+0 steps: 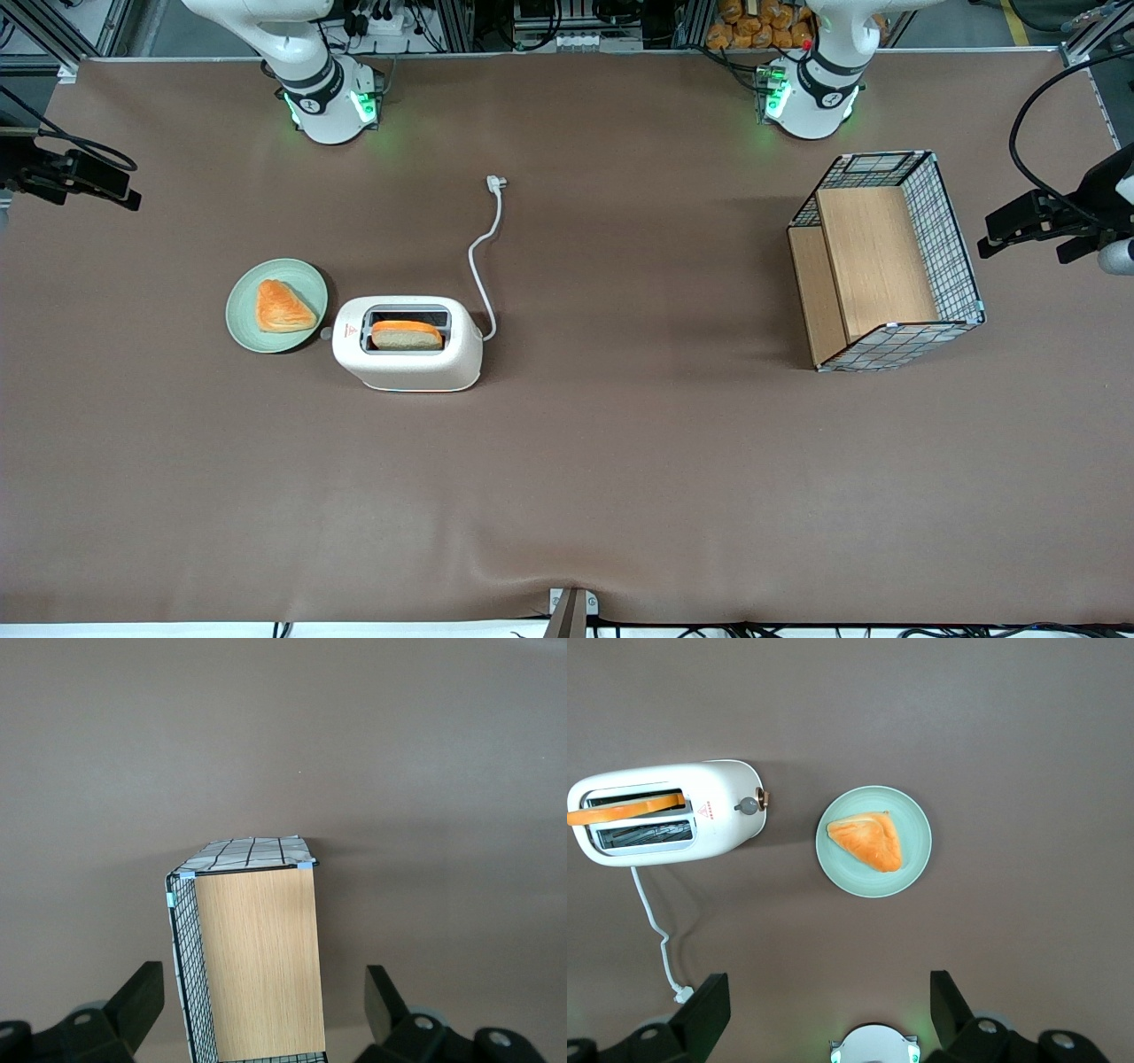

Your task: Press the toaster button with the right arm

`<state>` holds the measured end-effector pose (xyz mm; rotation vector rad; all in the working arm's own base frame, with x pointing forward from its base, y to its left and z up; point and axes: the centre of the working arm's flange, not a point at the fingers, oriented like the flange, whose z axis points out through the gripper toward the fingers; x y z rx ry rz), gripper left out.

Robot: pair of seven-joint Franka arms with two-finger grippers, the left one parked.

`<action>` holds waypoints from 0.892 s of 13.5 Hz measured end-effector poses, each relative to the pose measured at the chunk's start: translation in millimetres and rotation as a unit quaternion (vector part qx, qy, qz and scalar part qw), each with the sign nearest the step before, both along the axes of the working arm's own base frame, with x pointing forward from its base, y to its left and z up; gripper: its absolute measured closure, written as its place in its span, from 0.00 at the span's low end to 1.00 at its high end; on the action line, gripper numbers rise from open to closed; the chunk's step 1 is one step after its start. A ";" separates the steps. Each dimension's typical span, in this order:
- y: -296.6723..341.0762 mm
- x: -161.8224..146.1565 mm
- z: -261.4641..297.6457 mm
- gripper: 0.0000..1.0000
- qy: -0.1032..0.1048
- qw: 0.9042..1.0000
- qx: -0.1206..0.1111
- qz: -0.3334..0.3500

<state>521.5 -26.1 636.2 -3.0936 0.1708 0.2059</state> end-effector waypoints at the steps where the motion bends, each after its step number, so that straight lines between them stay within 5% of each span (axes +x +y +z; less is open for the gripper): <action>1: 0.0 0.0 0.1 0.00 0.000 1.000 0.000 0.000; 6: 0.6 3.8 -0.1 0.00 0.003 1.000 0.001 0.001; 12: 12.8 33.1 -25.5 0.00 0.036 0.999 0.020 0.010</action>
